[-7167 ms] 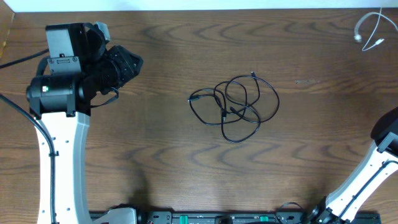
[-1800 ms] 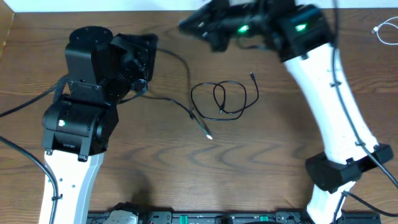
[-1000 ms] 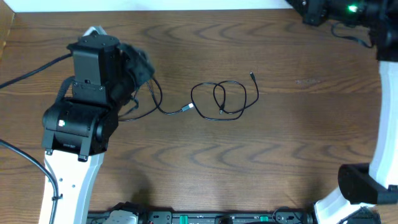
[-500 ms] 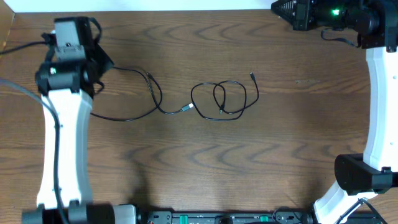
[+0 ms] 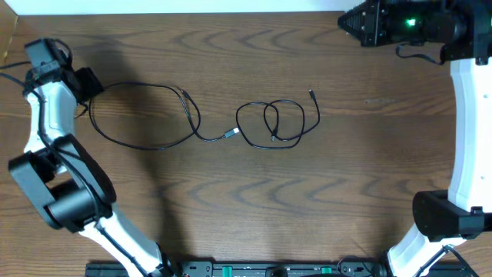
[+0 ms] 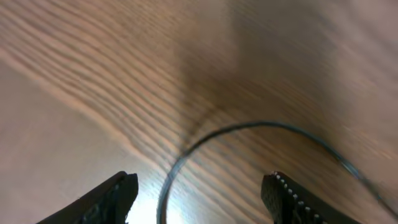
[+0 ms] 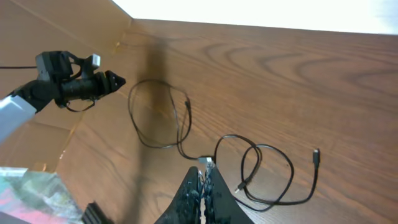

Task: Untangle cables

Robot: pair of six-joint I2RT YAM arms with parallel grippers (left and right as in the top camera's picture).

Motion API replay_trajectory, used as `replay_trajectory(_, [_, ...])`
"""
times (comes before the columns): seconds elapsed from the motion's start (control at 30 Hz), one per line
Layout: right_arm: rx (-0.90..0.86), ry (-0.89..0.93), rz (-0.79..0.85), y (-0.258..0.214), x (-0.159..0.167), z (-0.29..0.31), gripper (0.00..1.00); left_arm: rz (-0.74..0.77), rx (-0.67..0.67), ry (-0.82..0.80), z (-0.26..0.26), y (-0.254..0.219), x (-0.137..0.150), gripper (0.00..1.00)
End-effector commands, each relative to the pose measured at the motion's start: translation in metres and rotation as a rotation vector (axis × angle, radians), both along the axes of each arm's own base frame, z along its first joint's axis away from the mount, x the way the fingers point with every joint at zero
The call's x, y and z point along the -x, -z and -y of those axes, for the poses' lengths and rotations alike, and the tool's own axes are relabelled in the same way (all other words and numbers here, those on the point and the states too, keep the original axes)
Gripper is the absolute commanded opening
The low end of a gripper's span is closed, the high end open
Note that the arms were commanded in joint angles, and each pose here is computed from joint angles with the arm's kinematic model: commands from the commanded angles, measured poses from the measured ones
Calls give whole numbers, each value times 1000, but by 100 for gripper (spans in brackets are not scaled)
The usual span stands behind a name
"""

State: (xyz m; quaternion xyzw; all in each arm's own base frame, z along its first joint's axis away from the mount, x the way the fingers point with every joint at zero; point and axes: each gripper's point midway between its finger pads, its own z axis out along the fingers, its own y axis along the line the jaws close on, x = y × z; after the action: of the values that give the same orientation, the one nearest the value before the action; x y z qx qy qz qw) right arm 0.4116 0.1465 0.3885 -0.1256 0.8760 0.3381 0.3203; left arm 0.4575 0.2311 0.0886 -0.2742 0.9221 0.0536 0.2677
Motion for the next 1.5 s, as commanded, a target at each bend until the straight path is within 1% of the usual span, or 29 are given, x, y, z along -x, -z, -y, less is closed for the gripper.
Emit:
replay_trajectory(0.0, [50,2,-2,8,-1,-5,2,-18,24,130,5,30,-8,69])
replay_trajectory(0.23, [62,8,-7,10,-1,-4,2,-36,-12,133,-5,58,-15,67])
replay_trajectory(0.47, [66,9,-15,12,1,-4,2,-47,-13,137,-7,65,-14,53])
replay_trajectory(0.7, [69,7,-16,12,1,-4,2,-119,-20,109,-10,88,-1,51])
replay_trajectory(0.83, [82,11,-15,14,1,-2,2,-130,-14,110,-9,91,1,49])
replay_trajectory(0.9, [87,16,-14,14,0,-1,2,-131,-14,110,-9,91,2,42])
replay_trajectory(0.97, [91,19,-14,15,0,0,2,-137,-10,110,-8,92,3,31])
replay_trajectory(1.0, [91,19,-14,15,0,0,2,-142,0,99,-7,94,5,19])
replay_trajectory(1.03, [91,19,-14,15,0,0,2,-145,8,91,-6,95,6,13])
replay_trajectory(1.07, [91,19,-13,15,0,0,2,-151,17,82,-6,96,8,8])
replay_trajectory(1.1, [92,19,-13,15,0,0,2,-157,30,65,-4,97,10,8])
replay_trajectory(1.2, [93,17,-11,15,0,0,2,-183,122,-18,7,95,23,7])
replay_trajectory(1.3, [90,18,6,12,-3,-1,2,-53,323,-13,39,70,6,8])
replay_trajectory(1.4, [84,12,22,9,-5,-4,2,60,488,-29,63,36,-8,7])
replay_trajectory(1.43, [70,10,21,8,-4,-9,2,125,617,-20,83,9,-14,8])
replay_trajectory(1.47, [61,10,19,6,-4,-12,2,160,689,-3,95,-7,-17,7])
